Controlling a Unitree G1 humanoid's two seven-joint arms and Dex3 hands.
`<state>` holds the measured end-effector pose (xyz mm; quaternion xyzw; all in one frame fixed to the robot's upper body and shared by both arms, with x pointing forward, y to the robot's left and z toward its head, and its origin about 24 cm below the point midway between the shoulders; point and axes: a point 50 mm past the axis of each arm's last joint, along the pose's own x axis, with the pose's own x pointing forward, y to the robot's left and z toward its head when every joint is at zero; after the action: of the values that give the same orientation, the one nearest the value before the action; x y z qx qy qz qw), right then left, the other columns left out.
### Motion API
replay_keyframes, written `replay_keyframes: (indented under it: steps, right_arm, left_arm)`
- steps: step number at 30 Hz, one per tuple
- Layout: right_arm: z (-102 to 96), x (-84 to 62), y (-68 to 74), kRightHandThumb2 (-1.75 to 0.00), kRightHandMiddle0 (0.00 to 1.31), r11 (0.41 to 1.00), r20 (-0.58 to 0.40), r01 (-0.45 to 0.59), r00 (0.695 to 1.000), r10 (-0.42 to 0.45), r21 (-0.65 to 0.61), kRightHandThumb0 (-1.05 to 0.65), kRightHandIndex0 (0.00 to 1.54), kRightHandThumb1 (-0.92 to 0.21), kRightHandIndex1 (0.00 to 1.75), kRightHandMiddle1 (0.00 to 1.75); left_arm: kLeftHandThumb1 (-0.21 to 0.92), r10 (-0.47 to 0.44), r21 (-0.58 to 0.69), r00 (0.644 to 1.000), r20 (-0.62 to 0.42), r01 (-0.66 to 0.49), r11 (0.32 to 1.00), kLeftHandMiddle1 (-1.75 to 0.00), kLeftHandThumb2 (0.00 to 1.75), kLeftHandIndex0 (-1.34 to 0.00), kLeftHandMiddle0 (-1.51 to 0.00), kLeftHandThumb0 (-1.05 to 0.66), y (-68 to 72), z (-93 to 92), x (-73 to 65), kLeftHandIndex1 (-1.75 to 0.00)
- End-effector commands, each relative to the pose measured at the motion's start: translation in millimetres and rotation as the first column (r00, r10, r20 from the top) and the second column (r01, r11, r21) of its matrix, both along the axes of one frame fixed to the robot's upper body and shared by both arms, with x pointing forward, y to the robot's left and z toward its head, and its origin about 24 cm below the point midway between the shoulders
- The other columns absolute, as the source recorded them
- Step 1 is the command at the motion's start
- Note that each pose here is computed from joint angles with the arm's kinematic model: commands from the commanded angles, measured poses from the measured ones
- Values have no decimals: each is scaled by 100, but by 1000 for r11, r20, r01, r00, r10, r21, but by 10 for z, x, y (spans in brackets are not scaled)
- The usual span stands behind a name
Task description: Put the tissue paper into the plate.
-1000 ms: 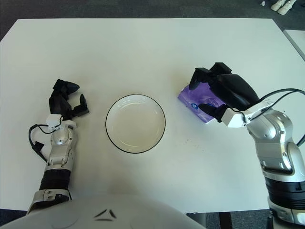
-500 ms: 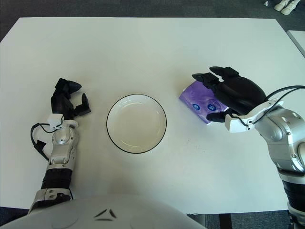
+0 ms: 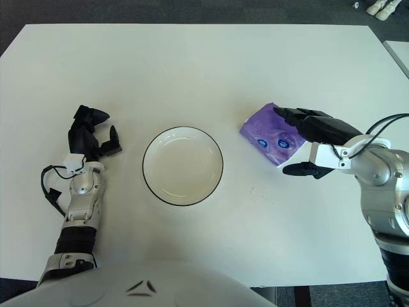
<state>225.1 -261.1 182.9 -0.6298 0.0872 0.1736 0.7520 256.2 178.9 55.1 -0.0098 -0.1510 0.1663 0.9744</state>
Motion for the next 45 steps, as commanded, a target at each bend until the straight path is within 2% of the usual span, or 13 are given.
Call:
replay_keyframes:
  steps: [1,15,22,28,32,37,45]
  right_arm:
    - [-42,23,14,-65,0,998,-15,17,1000,-16,53,-105,0,-41,0,0]
    - [-258,78,-47,-68,0,977,-110,154,984,-139,147,-105,0,-41,0,0]
    - [-279,140,-38,-72,0,966,-150,208,971,-185,156,-98,0,-39,0,0]
    - [-264,180,-13,-77,0,947,-165,247,962,-216,205,-93,0,-36,0,0]
    - [-132,213,88,-79,0,942,-150,236,967,-204,240,-92,0,-37,0,0]
    - [-144,236,71,-80,0,933,-134,229,971,-199,279,-91,0,-37,0,0]
    - [-50,320,103,-80,0,923,-105,209,977,-185,324,-91,0,-37,0,0]
  left_arm:
    - [19,8,-18,993,-118,-10,1000,-166,144,-60,-62,-1,5,-251,-94,-175]
    - [20,14,-29,993,-114,-17,999,-169,145,-61,-58,-1,16,-258,-89,-175]
    - [20,18,-28,992,-122,-22,999,-168,144,-60,-59,-1,17,-266,-87,-175]
    - [22,11,-38,993,-115,-16,999,-167,141,-60,-57,-1,7,-265,-80,-175]
    - [22,7,-41,994,-112,-12,999,-168,141,-59,-57,-1,-1,-263,-75,-175]
    - [22,2,-47,994,-113,-8,999,-168,142,-60,-57,-1,-9,-269,-69,-175]
    - [20,6,-49,994,-112,-12,999,-167,144,-61,-58,-1,-32,-280,-64,-175]
